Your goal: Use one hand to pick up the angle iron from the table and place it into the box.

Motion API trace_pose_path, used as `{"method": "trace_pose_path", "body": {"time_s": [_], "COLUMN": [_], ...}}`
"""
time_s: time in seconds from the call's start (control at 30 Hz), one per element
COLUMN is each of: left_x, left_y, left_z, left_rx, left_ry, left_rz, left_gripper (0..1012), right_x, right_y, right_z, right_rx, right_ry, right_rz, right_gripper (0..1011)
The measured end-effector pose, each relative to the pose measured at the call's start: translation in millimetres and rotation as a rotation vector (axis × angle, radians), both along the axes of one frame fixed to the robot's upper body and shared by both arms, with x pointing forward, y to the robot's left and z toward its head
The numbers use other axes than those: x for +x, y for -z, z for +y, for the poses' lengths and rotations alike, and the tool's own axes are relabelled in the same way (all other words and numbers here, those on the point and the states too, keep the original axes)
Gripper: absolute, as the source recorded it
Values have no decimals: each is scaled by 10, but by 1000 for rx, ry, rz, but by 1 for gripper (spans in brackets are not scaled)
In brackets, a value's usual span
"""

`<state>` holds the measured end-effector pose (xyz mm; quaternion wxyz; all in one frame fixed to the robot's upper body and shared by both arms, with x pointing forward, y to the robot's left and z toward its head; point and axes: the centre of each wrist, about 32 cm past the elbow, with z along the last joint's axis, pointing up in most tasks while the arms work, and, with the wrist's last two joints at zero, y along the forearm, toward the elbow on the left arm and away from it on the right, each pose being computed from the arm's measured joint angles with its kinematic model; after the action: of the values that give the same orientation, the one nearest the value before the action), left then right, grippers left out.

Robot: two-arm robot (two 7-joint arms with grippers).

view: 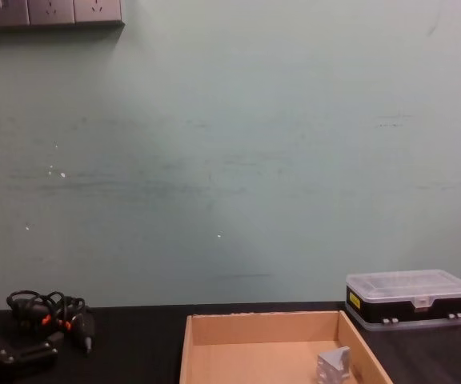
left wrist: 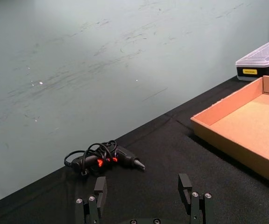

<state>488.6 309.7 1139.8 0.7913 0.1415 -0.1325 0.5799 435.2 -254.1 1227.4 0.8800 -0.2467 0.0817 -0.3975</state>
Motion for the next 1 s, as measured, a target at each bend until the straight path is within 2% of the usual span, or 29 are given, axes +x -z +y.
{"method": "trace_pose_path", "body": {"time_s": [0.4,0.53,0.7,1.0], "left_x": [0,0,0,0], "left_y": [0,0,0,0], "left_z": [0,0,0,0], "left_rx": [0,0,0,0], "left_ry": [0,0,0,0], "left_rz": [0,0,0,0], "left_gripper": [1005,1005,1005,1004], "right_x": [117,158,187,261], "right_y": [163,206,241,324], "right_z": [198,250,283,335], "right_rx": [-23,-20,-15,-16], "right_ry": [3,18,32,52], "right_rz": [-7,-27,-46,-35], "right_gripper": [1004,1004,1004,1004]}}
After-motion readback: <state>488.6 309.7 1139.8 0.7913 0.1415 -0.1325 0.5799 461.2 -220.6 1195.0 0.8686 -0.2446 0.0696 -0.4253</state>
